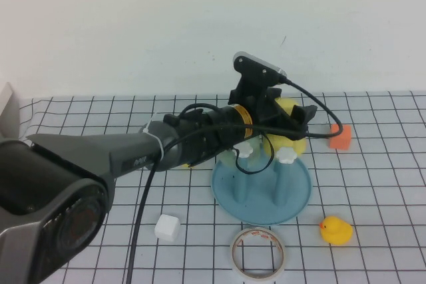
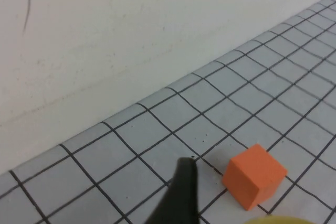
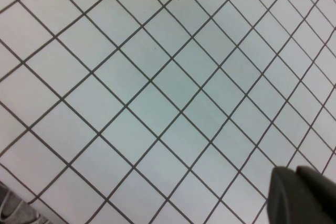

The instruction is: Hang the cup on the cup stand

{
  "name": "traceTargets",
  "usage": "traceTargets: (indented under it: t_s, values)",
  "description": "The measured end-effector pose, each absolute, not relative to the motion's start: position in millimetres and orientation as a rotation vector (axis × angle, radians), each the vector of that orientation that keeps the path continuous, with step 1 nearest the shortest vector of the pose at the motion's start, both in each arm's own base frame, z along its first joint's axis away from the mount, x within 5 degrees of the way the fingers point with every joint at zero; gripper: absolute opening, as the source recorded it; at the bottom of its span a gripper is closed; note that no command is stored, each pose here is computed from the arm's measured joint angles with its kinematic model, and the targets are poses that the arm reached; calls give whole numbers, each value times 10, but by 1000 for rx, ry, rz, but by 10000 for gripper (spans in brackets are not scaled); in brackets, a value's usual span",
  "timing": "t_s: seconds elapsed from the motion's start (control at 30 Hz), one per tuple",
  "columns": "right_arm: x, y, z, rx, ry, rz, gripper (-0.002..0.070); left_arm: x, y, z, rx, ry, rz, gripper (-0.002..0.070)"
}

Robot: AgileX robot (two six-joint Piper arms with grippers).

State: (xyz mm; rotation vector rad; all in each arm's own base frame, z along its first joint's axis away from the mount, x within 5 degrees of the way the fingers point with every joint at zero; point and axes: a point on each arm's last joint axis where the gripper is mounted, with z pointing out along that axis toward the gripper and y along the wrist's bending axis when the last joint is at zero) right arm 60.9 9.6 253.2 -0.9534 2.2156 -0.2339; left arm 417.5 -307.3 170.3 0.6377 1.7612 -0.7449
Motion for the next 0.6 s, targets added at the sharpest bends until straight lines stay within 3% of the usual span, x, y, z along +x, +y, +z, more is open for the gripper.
traceTargets:
  t_s: [0.03,0.17,0.3,0.47,0.57,0.6]
  values:
    - [609,96,2532,-953,2216,-234,0,4176,-3071,1699,608,1780,-764,661]
    - [616,108,2540,-953,2200,-223,0,4179,-3058,1728,618,1783,-736,686]
    - [639,146,2569,-951,2147,-191,0,4173,-3006,1951,639,1754,-675,642]
    - [671,247,2637,-921,2044,-78,0,4141,-2821,2506,636,1697,-573,435]
    - [680,324,2687,-894,1978,23,0,4062,-2675,2922,634,1652,-489,251]
    - [690,382,2710,-860,1927,100,0,3983,-2582,3179,646,1623,-417,132]
